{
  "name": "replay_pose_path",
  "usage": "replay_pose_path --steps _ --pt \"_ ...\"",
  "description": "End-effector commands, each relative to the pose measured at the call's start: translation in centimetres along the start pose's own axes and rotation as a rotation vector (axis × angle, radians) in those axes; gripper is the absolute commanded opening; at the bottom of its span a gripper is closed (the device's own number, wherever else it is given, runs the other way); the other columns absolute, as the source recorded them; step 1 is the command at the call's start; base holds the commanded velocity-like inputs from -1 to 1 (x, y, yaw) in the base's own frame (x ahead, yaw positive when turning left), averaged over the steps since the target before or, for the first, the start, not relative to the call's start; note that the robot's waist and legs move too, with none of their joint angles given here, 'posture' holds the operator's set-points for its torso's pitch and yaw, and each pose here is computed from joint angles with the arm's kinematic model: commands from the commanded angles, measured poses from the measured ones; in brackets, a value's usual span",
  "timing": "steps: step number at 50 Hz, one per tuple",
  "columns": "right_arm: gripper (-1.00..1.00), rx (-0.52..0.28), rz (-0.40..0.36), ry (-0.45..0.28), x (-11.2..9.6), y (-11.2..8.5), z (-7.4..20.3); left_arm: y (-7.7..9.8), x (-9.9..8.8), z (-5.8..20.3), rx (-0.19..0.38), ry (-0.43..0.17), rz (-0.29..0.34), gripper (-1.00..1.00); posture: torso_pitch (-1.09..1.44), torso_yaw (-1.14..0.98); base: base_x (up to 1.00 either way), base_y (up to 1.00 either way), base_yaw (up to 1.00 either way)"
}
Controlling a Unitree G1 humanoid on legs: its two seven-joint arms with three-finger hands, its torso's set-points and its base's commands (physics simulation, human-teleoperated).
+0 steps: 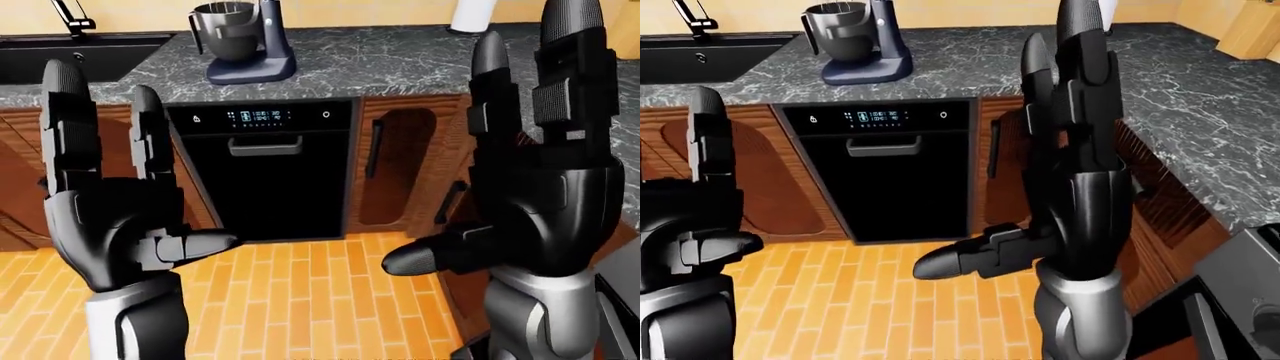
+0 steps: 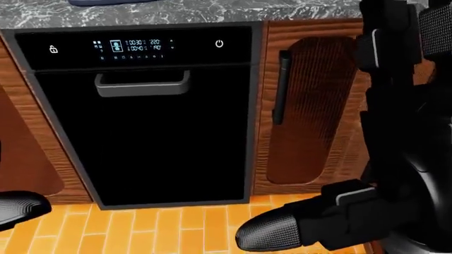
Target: Open the stand mixer head.
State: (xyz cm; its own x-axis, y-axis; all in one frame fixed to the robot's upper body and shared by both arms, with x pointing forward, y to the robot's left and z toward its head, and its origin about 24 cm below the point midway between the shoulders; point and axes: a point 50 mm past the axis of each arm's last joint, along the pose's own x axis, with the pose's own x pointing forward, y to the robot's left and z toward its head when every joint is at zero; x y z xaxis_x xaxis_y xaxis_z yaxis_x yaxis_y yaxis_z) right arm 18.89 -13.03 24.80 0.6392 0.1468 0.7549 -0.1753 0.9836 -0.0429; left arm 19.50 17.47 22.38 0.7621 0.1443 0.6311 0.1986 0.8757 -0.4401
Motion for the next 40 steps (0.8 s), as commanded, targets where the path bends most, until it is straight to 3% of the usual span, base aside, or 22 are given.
replay_pose_path --steps 1,40 --pt "1.0 0.001 0.012 -0.04 0.06 0.2 0.63 -0.19 0.02 0.69 0.004 -0.042 -0.011 1.0 0.0 0.0 0.0 0.0 0.0" --pt "1.0 -0.002 0.048 -0.004 -0.39 0.89 -0.17 0.3 -0.04 0.52 0.011 -0.028 0.007 1.0 0.0 0.0 -0.07 0.5 0.0"
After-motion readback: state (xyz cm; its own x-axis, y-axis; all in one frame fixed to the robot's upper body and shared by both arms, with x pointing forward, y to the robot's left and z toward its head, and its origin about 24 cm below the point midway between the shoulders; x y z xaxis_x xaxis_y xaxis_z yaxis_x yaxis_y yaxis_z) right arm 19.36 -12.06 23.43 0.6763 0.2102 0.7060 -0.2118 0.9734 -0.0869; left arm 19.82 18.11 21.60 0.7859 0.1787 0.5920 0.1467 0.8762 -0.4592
